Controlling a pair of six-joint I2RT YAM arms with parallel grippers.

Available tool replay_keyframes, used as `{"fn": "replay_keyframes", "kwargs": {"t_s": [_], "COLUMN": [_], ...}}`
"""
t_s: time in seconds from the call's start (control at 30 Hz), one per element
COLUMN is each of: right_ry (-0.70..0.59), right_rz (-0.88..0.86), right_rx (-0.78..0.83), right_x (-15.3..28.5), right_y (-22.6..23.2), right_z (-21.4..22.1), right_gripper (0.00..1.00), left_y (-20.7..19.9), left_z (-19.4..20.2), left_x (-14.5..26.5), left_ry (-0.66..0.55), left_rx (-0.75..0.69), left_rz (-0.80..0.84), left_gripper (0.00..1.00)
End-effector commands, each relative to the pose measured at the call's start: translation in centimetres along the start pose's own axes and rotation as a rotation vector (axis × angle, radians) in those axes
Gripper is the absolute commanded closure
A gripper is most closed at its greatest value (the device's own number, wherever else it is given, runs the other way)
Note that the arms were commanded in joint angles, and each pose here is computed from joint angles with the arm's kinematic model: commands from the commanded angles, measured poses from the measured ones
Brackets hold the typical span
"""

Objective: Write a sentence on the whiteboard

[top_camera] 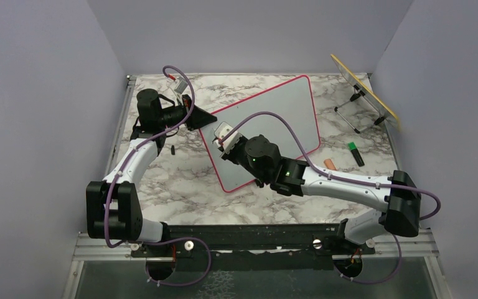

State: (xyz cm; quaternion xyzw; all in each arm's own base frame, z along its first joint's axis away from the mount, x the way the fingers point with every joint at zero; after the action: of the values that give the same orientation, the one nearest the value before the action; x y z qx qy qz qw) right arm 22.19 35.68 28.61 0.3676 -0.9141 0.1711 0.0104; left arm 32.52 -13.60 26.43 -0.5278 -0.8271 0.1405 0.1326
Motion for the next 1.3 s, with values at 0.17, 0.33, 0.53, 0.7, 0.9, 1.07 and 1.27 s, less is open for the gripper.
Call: {"fn": "replay_keyframes", "kwargs": {"t_s": [0.17,0.33,0.53,0.7,0.9,1.07,1.27], "right_ry": [-0.009,0.004,0.018,0.034,0.069,0.09,0.12], "right_rz": [0.029,0.035,0.033,0.035,0.041,0.039,0.029], "right_rx": [-0.005,0.001,0.003,0.005,0.016,0.019,0.023], "right_x": [-0.5,-0.6,-0.7,-0.7,-0.8,-0.9,-0.8], "right_y": [0.0,0.0,0.1,0.1,0.2,0.3,0.5], "right_z": [-1.0,-0.7,-0.3,-0.1,0.5,0.7,1.2], "right_gripper": [0.99,0.99,0.99,0.99,0.99,0.99,0.99], "left_y": [0.6,0.6,0.7,0.6,0.6,0.7,0.7], "left_z": [1.2,1.2,1.2,1.3,1.3,1.3,1.3], "left_x": [0.0,0.0,0.0,0.0,-0.1,-0.1,-0.1], "left_ry": [0.027,0.027,0.029,0.029,0.03,0.03,0.031], "left_rx": [0.001,0.001,0.005,0.003,0.005,0.007,0.007], "left_rz": [-0.026,-0.024,-0.023,-0.022,-0.02,-0.021,-0.021], "left_gripper": [1.0,1.0,1.0,1.0,1.0,1.0,1.0]}}
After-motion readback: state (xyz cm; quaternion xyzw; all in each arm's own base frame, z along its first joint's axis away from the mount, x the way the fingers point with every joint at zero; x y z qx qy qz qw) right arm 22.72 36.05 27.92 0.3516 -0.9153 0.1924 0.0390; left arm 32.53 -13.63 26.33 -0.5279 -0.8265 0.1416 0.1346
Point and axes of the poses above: each gripper's point midway between its finger pads, its own x axis back along the fingers, its own y axis along the line the jaws close on, z = x × y, the point moved 5 cm from there along x, back along the fingers, and after that the axes turned 8 degrees about -x, right-handed, at the moved point
